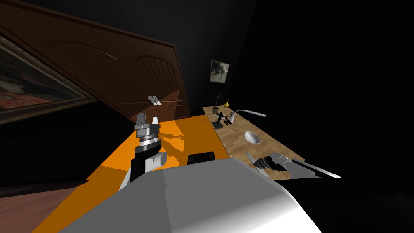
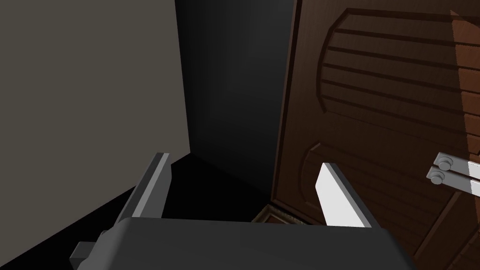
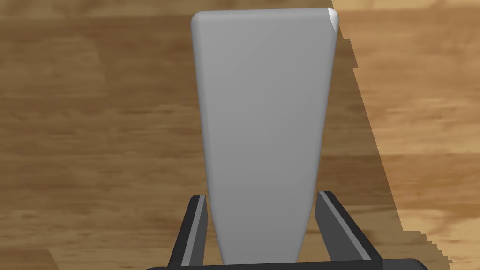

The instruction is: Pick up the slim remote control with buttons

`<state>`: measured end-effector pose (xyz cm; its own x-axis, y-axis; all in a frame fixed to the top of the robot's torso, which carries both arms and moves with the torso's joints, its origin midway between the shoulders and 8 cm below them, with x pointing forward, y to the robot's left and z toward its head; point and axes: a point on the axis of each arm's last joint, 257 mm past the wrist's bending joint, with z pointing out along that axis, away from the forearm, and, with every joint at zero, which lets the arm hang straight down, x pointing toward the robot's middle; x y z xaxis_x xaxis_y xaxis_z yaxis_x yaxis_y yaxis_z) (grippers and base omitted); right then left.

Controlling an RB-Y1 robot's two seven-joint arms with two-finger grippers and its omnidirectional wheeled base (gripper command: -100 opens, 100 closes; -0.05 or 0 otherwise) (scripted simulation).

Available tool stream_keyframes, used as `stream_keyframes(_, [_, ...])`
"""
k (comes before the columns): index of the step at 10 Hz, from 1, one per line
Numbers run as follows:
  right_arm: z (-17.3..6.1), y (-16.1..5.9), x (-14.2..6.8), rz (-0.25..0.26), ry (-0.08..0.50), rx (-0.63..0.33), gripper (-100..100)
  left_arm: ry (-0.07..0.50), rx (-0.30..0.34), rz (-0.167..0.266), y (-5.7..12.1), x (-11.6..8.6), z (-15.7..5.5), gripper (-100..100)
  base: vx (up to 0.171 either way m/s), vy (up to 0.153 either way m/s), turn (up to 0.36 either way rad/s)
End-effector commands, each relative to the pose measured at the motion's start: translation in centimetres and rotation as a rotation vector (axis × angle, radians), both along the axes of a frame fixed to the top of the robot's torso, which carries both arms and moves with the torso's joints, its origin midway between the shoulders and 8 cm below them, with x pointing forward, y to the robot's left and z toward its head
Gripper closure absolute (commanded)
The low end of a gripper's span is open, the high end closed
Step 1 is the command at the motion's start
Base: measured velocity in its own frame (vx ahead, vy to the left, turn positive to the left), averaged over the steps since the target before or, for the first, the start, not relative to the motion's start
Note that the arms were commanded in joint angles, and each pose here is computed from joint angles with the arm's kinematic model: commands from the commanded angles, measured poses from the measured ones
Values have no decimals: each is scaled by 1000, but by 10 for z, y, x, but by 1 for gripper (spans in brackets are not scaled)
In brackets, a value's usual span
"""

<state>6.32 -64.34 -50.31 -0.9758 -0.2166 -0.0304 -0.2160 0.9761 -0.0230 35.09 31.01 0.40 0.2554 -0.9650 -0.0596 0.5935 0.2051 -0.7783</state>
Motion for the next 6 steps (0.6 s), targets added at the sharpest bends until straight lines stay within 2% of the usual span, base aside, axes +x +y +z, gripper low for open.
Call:
stream_keyframes(1, [0, 0, 0, 0, 0, 0, 100, 0, 0, 0, 0, 0, 0, 0, 0, 0, 0])
stream_keyframes(3, [0, 0, 0, 0, 0, -1, 100, 0, 0, 0, 0, 0, 0, 0, 0, 0, 0])
stream_keyframes(4, [0, 0, 0, 0, 0, -1, 0, 0, 0, 0, 0, 0, 0, 0, 0, 0, 0])
stream_keyframes(5, [7, -4, 7, 34, 1, -2, 100, 0, 0, 0, 0, 0, 0, 0, 77, 20, -216])
stream_keyframes(6, [12, -7, 11, 57, 3, -2, 100, 0, 0, 0, 0, 0, 0, 0, 139, 42, -329])
